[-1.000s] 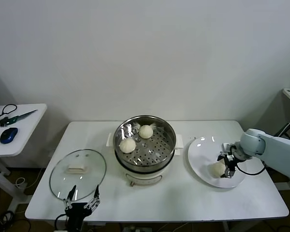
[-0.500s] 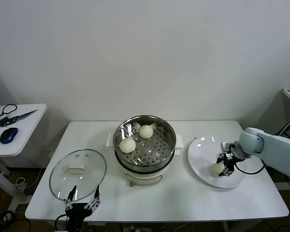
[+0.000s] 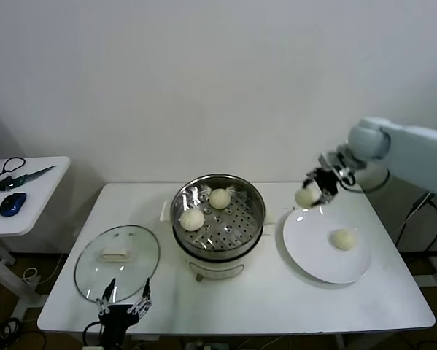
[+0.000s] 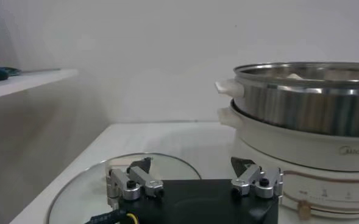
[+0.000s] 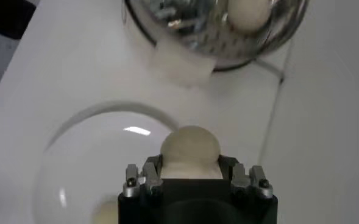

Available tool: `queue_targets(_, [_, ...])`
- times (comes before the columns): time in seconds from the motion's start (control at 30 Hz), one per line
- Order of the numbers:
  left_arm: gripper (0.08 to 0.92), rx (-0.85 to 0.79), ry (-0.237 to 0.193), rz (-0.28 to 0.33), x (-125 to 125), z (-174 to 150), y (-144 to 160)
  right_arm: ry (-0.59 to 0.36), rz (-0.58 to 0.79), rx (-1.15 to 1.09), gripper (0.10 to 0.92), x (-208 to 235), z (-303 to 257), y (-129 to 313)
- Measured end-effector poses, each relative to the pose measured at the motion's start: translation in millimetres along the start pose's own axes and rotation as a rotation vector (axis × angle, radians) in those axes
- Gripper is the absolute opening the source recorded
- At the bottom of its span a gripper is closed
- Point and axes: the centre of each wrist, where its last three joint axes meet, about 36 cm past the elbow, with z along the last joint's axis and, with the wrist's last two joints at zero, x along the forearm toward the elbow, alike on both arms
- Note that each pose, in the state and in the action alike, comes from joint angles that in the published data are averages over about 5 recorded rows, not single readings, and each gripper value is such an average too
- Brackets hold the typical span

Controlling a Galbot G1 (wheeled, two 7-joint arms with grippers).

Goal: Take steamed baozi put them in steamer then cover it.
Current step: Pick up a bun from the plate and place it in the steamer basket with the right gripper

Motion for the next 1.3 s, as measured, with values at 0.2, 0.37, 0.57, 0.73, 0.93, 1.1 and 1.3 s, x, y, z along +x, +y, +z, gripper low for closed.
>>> queue_targets(0.2, [0.823,0.002,-0.001,-0.007,2.7,-1.2,1.0,-0.062,-0.002,0.376,0.628,10.7,-90.1,-34.7])
queue_targets(0.37, [0.823,0.000,-0.006,-0.014,4.0,-3.5,3.1,-0.112,-0.036,0.622,0.628,-13.9,-144.3,-39.5])
queue_targets(0.57, [0.823,0.002,-0.011,-0.019,5.3,-6.8,3.7,-0.158,-0.092,0.806,0.628,-58.4,-179.0,-34.6])
queue_targets(0.73, [0.823,0.003,-0.009,-0.019,6.2,-6.7,3.4,-0.185,-0.122,0.892,0.628,-93.9,-192.1,-28.2])
queue_targets(0.93, [0.823,0.003,-0.010,-0.019,5.8,-6.8,3.3,-0.191,-0.141,0.956,0.628,-128.1,-198.7,-26.0])
queue_targets(1.1, [0.823,0.004,-0.009,-0.020,5.8,-6.2,3.3,-0.189,-0.140,0.985,0.628,-145.1,-201.4,-29.7])
queue_targets(1.3, [0.823,0.004,-0.009,-0.021,5.9,-6.0,3.4,-0.186,-0.133,0.989,0.708,-153.2,-200.9,-34.1])
